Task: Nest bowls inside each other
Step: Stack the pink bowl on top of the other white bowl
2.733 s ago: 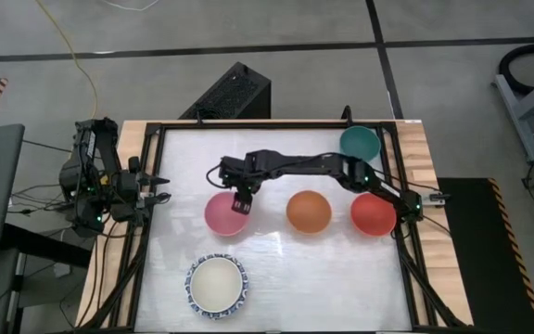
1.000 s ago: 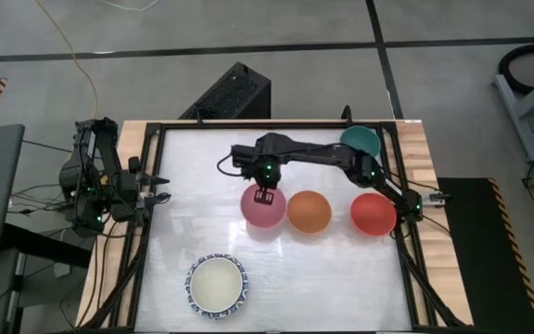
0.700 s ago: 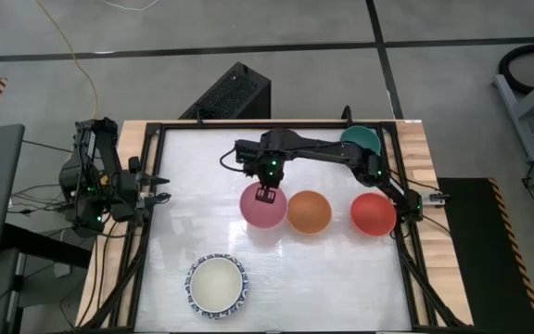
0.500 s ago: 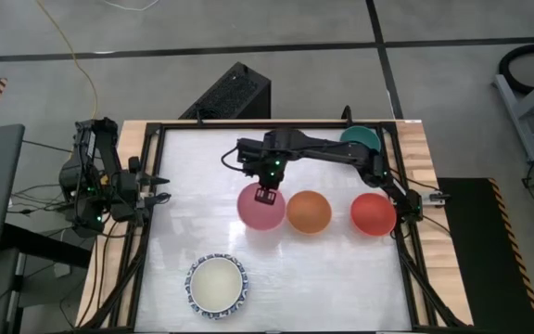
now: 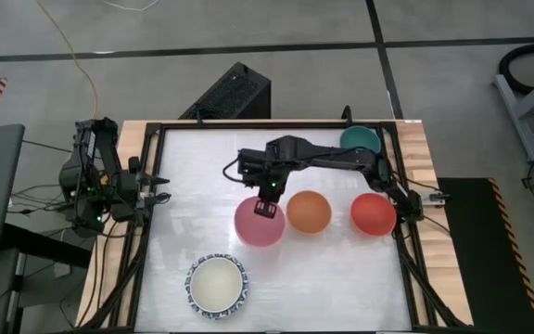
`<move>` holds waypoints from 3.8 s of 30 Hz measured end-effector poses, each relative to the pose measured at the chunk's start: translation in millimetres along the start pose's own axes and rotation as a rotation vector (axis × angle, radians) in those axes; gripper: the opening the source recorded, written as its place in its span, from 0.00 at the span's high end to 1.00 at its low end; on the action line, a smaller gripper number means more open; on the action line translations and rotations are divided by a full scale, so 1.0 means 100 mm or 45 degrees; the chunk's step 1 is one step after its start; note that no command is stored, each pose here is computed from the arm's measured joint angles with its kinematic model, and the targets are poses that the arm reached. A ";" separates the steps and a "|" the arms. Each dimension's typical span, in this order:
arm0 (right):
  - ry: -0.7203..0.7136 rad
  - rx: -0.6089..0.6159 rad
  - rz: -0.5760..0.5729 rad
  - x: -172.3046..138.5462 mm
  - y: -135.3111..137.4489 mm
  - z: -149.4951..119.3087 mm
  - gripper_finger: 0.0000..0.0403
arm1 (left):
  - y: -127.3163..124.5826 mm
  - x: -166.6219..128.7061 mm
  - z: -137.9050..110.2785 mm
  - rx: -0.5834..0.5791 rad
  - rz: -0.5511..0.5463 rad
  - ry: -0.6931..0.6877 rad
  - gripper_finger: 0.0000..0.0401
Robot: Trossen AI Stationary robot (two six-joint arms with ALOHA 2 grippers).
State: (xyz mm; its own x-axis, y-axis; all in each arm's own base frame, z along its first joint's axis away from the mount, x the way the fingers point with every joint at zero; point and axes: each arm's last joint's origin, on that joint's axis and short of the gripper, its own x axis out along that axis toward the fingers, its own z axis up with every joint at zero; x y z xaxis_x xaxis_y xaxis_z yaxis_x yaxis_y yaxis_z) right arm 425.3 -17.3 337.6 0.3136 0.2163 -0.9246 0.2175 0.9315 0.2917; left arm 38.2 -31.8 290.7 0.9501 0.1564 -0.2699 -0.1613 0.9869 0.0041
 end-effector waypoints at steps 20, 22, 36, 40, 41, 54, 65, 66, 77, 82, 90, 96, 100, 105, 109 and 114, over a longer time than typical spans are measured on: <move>-0.181 -0.162 0.234 0.11 0.66 0.00 0.97 | 0.00 0.00 0.00 0.000 0.000 0.000 0.53; -0.208 -0.184 0.253 0.11 0.72 0.00 0.97 | 0.00 0.00 0.00 0.000 0.000 0.000 0.53; -0.343 -0.289 0.350 0.11 0.99 0.02 0.97 | 0.00 0.00 0.00 0.000 0.000 0.000 0.53; -0.379 -0.340 0.367 0.11 1.05 0.02 0.96 | 0.00 0.00 0.00 0.000 0.000 0.000 0.53; -0.390 -0.351 0.372 0.12 1.07 0.02 0.96 | 0.00 0.00 0.00 0.000 0.000 0.000 0.53; -0.489 -0.537 0.374 0.22 1.28 0.02 0.96 | 0.00 0.00 0.00 0.000 0.001 0.000 0.53; -0.544 -0.588 0.282 0.33 1.23 0.11 0.97 | 0.00 0.00 0.00 0.000 0.001 -0.001 0.53; -0.512 -0.586 0.272 0.40 1.22 0.11 0.97 | 0.00 0.00 0.00 0.001 0.001 -0.001 0.53; -0.510 -0.570 0.233 0.52 1.12 0.18 0.97 | 0.00 0.00 0.00 0.000 0.001 -0.001 0.53; -0.529 -0.574 0.230 0.58 1.12 0.22 0.97 | 0.00 0.00 0.00 0.000 0.001 -0.002 0.53; -0.470 -0.596 0.221 0.82 1.10 0.24 0.97 | 0.00 0.00 0.00 0.000 0.002 -0.003 0.53; -0.458 -0.602 0.214 0.83 1.08 0.25 0.97 | 0.00 0.00 0.00 0.001 0.003 -0.005 0.53; -0.453 -0.606 0.224 0.83 1.08 0.24 0.97 | 0.00 0.00 0.00 0.000 0.003 -0.006 0.53; -0.443 -0.605 0.234 0.83 1.08 0.24 0.97 | 0.00 0.00 0.00 0.000 0.003 -0.006 0.53; -0.444 -0.617 0.292 0.82 1.10 0.24 0.91 | 0.00 0.00 0.00 0.000 0.003 -0.006 0.53; -0.449 -0.624 0.307 0.82 1.12 0.24 0.80 | 0.00 0.00 0.00 0.001 0.003 -0.005 0.53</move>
State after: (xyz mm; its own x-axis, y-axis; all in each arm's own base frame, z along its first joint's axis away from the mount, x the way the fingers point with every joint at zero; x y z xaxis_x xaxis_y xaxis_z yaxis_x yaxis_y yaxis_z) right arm 497.5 97.5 300.1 0.6038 0.4044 -0.6870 -0.3177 0.9124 0.2579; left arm 38.3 -31.8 290.8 0.9508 0.1587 -0.2660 -0.1632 0.9866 0.0052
